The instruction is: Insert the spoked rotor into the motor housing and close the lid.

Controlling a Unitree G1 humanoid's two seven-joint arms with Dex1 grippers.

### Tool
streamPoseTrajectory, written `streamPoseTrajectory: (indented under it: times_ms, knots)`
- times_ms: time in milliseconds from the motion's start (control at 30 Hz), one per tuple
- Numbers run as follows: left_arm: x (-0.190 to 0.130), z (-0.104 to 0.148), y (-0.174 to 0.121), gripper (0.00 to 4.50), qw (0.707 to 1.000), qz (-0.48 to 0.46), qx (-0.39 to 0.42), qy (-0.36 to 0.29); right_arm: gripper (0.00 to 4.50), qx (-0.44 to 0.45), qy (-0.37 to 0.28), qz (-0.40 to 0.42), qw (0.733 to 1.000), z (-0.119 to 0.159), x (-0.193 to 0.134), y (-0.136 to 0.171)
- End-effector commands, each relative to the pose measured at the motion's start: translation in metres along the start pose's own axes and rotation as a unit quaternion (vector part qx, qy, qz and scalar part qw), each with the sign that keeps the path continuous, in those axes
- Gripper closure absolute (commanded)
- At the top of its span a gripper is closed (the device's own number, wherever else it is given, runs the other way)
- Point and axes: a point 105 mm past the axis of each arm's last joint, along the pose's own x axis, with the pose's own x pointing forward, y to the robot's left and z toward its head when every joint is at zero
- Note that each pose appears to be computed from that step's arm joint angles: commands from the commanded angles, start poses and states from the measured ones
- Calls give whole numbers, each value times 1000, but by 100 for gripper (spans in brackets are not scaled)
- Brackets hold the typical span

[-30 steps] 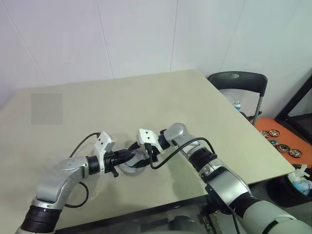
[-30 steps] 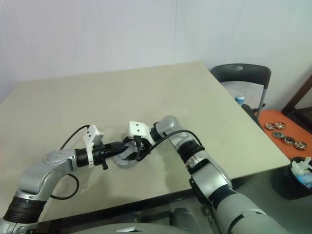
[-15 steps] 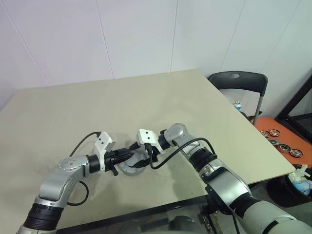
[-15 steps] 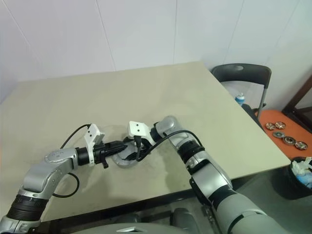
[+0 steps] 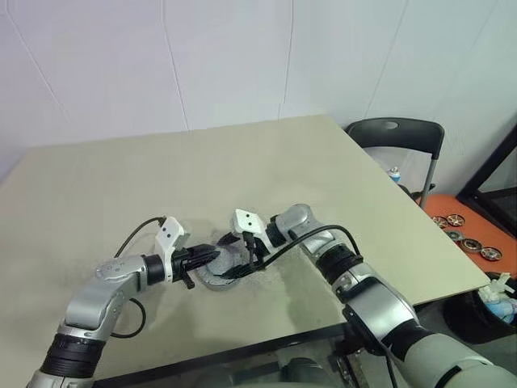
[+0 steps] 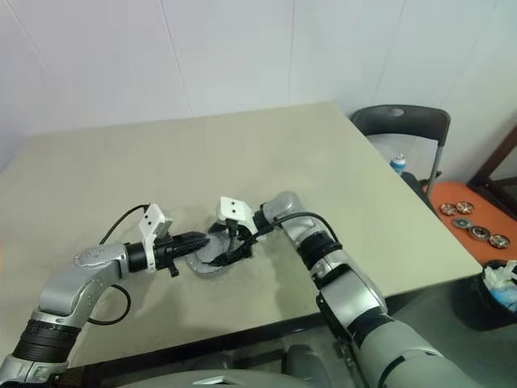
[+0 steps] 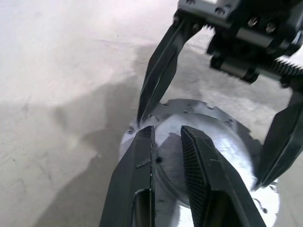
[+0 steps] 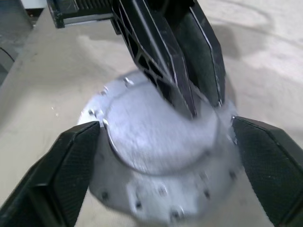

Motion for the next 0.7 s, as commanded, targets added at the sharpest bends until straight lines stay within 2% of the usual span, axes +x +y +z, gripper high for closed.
streamPoseTrajectory:
  times_ms: [33, 267, 433, 567, 700]
  knots:
    - [-2, 9, 4, 357, 1000, 6, 17, -11, 1, 56, 26, 16, 998, -14, -4, 5]
    - [-3, 9, 7, 357, 1000, 11, 17, -9, 1, 57, 19, 8, 998, -11, -5, 4]
    - [-6, 7, 12, 357, 1000, 20, 15, -4, 1, 103, -60, -19, 993, 20, -13, -12]
    - [-6, 7, 13, 357, 1000, 20, 14, -3, 1, 151, -139, -12, 979, 55, -33, -20]
    - [-8, 3, 15, 357, 1000, 25, 12, 1, 1, 159, -149, -22, 976, 63, -52, -24]
